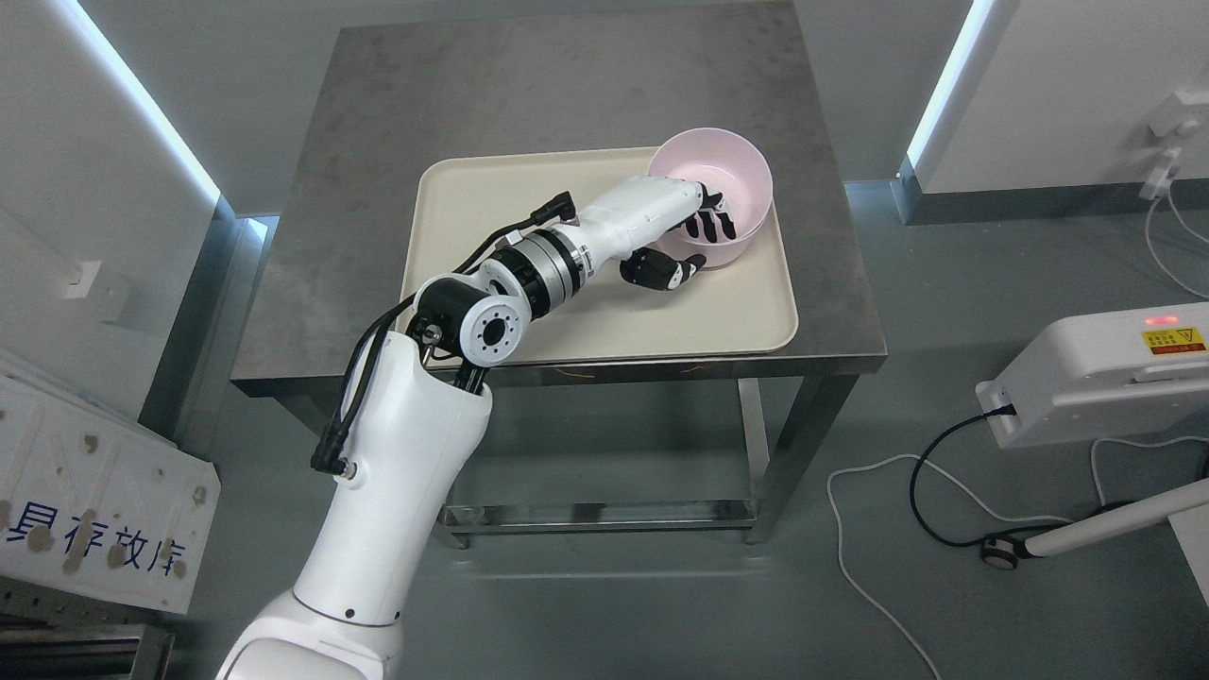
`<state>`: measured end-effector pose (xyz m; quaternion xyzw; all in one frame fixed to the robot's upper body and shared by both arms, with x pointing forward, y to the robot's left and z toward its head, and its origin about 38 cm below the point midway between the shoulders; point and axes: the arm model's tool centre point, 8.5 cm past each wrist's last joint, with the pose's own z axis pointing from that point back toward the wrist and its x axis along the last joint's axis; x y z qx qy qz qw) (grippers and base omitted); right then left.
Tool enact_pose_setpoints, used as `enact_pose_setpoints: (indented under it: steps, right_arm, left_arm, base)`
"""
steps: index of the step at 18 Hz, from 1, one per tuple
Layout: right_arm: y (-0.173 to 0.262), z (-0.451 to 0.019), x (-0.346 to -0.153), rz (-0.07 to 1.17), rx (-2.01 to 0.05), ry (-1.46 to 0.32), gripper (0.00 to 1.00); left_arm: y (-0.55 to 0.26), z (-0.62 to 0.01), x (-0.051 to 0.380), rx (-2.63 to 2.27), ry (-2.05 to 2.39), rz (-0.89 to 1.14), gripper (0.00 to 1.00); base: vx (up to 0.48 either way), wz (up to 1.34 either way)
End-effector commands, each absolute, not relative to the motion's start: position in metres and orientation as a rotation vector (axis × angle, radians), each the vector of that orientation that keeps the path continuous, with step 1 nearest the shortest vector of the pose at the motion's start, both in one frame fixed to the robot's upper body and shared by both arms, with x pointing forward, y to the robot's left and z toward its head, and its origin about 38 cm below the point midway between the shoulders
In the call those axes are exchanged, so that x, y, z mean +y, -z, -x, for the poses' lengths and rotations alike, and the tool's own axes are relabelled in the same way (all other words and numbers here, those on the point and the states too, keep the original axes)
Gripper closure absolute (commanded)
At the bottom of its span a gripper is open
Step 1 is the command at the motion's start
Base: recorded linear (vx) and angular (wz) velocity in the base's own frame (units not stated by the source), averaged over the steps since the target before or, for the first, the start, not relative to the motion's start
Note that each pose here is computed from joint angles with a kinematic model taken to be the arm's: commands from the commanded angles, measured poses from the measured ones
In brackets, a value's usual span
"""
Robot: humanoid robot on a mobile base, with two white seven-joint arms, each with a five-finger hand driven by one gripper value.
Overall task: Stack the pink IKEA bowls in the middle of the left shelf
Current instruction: 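Grip the rim of the stacked pink bowls with the left hand and lift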
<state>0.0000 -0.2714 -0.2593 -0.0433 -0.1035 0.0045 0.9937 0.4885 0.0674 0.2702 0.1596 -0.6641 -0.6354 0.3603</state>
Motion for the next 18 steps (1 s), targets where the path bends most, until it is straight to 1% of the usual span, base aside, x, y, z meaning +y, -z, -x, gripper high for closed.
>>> enact_pose_setpoints:
  steps: [1, 6, 10, 14, 18]
  right_arm:
    - [0.258, -0.006, -0.283, 0.105, -0.225, -0.006, 0.00]
    - [0.258, -0.006, -0.283, 0.105, -0.225, -0.006, 0.00]
    - [0.258, -0.006, -0.283, 0.105, -0.225, -0.006, 0.00]
    - [0.258, -0.006, -0.283, 0.105, -0.225, -0.006, 0.00]
    - [0.258, -0.006, -0.283, 0.105, -0.225, -0.006, 0.00]
  left_arm:
    - [-0.282, -0.493, 0.098, -1.786, 1.627, -0.453, 1.00]
    - [-0.298, -0.492, 0.123, -1.915, 1.589, -0.474, 1.00]
    - [-0.310, -0.481, 0.147, -2.091, 1.540, -0.449, 0.99]
    - [-0.309, -0.473, 0.157, -2.159, 1.519, -0.440, 0.99]
    - [-0.318, -0.467, 0.157, -2.201, 1.508, -0.441, 0.99]
  base:
    - [0.000, 0.00]
    - [0.000, 0.00]
    - [0.000, 0.00]
    - [0.000, -0.01]
    - [-0.007, 0.00]
